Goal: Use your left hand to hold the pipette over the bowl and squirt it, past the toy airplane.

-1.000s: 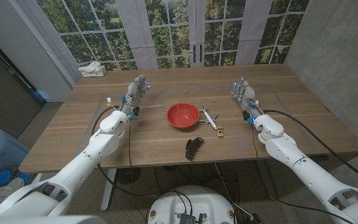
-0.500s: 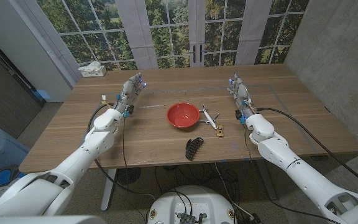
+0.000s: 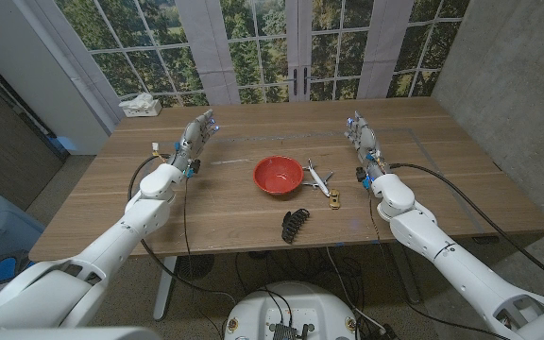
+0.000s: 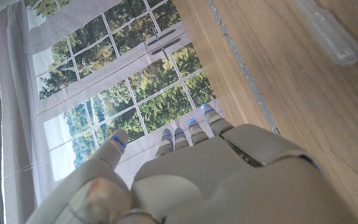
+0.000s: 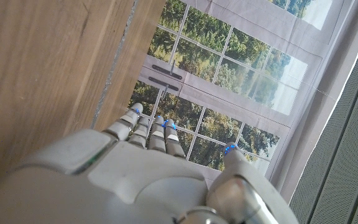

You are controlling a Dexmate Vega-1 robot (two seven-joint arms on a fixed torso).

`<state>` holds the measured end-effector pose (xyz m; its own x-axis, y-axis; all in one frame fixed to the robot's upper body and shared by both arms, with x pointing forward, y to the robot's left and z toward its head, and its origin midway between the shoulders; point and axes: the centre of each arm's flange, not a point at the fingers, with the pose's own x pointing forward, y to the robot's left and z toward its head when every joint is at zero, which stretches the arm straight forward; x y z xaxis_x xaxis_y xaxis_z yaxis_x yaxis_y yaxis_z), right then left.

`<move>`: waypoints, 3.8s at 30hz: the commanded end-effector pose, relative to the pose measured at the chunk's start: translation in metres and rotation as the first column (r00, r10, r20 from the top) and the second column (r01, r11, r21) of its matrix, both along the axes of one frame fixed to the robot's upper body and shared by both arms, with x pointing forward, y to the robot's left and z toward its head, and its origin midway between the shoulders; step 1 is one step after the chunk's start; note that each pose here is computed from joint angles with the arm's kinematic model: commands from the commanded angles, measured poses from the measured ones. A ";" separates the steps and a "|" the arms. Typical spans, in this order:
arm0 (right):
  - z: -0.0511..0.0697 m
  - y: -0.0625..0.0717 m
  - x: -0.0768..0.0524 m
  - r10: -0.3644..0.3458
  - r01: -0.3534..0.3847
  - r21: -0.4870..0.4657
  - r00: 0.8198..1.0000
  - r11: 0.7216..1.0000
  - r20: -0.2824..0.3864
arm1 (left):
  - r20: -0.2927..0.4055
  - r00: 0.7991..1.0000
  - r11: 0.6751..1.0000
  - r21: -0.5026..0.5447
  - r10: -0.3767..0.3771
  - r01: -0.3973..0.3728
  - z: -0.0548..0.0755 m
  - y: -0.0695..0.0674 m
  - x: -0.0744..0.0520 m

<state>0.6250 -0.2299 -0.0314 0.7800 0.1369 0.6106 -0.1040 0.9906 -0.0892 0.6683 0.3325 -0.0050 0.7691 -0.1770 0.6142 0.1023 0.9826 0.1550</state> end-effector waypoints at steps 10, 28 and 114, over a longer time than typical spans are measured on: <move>-0.005 0.009 -0.006 -0.020 0.020 -0.017 1.000 1.000 0.009 | 0.061 0.969 0.956 0.158 0.239 -0.245 0.003 0.012 -0.012; -0.005 0.021 -0.009 -0.030 0.032 -0.043 0.999 0.999 0.035 | 0.143 0.922 0.873 0.295 0.361 -0.388 0.014 0.012 -0.013; -0.004 0.032 -0.018 -0.053 0.062 -0.105 0.994 0.993 0.091 | 0.591 0.571 -0.035 0.712 0.570 -0.701 0.065 -0.038 -0.067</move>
